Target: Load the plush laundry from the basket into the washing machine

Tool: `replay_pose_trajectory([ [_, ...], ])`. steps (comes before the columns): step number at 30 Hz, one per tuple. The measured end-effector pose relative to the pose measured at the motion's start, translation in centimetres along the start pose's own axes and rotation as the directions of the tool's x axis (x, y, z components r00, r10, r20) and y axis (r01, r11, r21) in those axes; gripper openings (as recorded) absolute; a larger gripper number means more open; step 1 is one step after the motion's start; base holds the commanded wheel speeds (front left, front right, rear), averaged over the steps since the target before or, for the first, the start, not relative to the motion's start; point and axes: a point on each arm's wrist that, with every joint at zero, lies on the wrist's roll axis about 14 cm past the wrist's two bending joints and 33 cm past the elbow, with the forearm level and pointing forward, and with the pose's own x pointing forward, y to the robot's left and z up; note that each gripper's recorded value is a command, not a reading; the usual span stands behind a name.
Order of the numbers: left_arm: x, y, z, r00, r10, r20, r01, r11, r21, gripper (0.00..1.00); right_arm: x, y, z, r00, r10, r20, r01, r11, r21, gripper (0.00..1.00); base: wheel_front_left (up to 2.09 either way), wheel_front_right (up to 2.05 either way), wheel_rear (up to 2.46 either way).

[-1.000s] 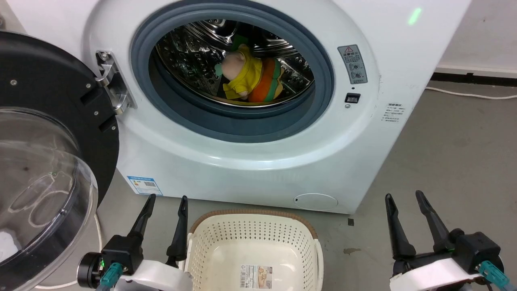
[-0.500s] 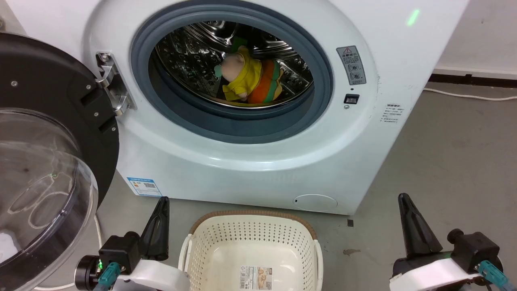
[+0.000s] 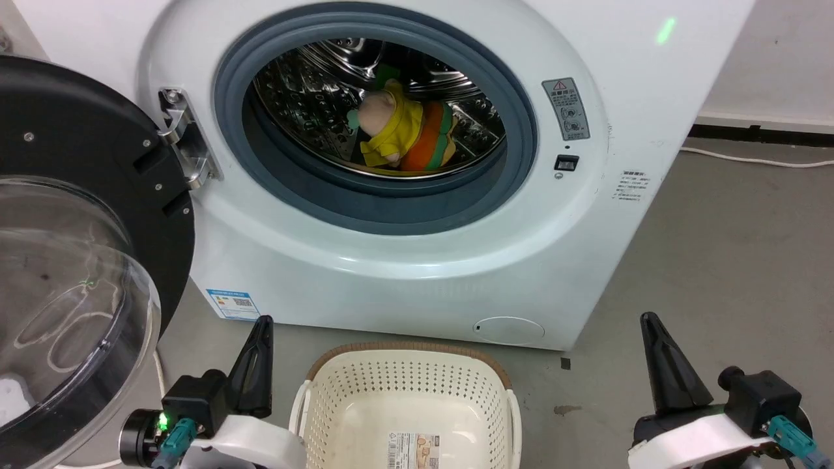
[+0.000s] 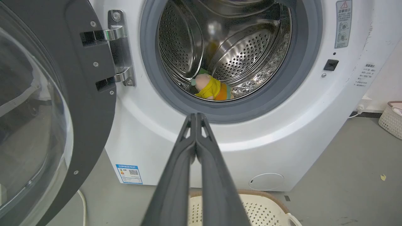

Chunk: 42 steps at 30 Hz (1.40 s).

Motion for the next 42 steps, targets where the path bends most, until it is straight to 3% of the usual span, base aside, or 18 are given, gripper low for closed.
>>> replay_pose_trajectory([
  [42,-0.1,0.5,1.5,1.0,0.029,-0.002,-0.029,0.998,0.049,0.0,0.0,0.2,0.8,1.0,0.01,-0.03,-0.012,0.997,-0.07,0.0,0.0,0.0,0.0],
])
